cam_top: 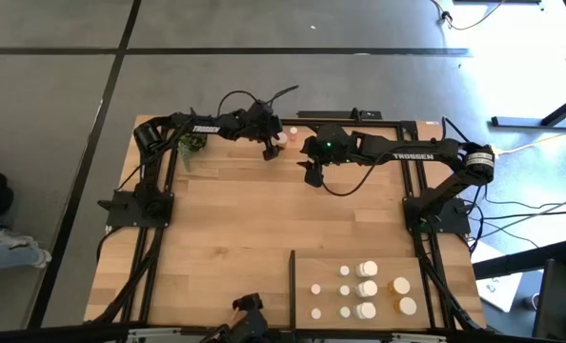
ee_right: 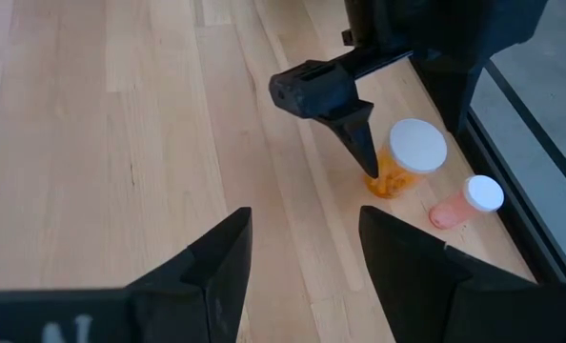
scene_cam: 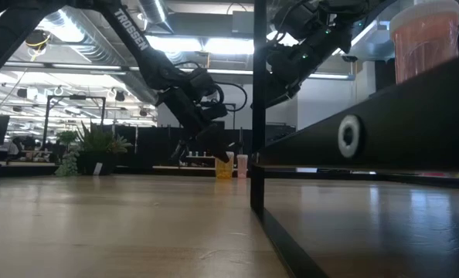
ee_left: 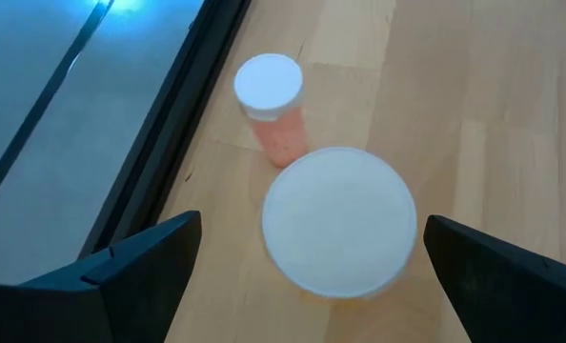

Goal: Pick and place medicine bottles onto shelf by color
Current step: Put the orange pill bottle on the shelf aligned with the other orange pill bottles

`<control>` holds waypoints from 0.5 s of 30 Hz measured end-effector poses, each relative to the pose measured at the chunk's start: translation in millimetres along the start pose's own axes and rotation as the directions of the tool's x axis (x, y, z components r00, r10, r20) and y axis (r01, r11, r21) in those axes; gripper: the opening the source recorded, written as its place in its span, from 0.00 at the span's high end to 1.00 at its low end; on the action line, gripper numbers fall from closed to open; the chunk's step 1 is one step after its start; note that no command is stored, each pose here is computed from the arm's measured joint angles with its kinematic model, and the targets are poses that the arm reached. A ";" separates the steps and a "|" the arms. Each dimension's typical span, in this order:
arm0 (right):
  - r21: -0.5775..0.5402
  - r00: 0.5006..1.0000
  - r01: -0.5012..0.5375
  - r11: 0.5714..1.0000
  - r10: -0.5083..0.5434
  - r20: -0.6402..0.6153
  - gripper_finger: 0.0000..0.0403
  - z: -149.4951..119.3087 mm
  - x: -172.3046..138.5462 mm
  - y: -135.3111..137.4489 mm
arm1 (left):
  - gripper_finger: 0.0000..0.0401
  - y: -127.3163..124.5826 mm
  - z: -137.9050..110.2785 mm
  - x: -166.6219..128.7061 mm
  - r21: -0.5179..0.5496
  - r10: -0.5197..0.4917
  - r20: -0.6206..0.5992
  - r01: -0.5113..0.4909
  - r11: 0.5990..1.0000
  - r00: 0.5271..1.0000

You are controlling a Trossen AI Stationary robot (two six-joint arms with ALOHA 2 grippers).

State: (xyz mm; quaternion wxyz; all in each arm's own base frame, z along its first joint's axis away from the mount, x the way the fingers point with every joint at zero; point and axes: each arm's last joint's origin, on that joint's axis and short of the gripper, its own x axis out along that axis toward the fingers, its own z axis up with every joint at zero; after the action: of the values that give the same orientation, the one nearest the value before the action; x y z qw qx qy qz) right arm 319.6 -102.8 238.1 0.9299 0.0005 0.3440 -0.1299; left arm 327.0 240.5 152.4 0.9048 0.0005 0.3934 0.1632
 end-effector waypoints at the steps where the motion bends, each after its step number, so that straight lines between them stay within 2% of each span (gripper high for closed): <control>1: 0.000 1.000 0.000 1.000 0.000 0.000 0.51 0.0 0.0 0.0 | 0.01 0.2 0.0 -0.1 -0.004 0.001 0.000 -0.001 1.000 1.000; 7: 0.000 1.000 0.000 1.000 0.000 0.000 0.51 0.0 0.0 0.0 | 0.04 -1.1 0.4 0.1 -0.024 0.001 -0.001 -0.001 1.000 1.000; 15: 0.000 1.000 0.000 1.000 0.000 0.000 0.51 0.0 0.0 0.0 | 0.25 -1.9 0.4 0.2 -0.046 0.004 -0.005 -0.004 0.999 1.000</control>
State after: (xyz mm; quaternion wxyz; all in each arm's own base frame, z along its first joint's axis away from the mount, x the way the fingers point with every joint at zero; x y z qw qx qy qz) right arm 319.6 -102.8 238.1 0.9299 0.0004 0.3440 -0.1299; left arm 328.0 238.8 152.3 0.9032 -0.0200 0.3918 0.1740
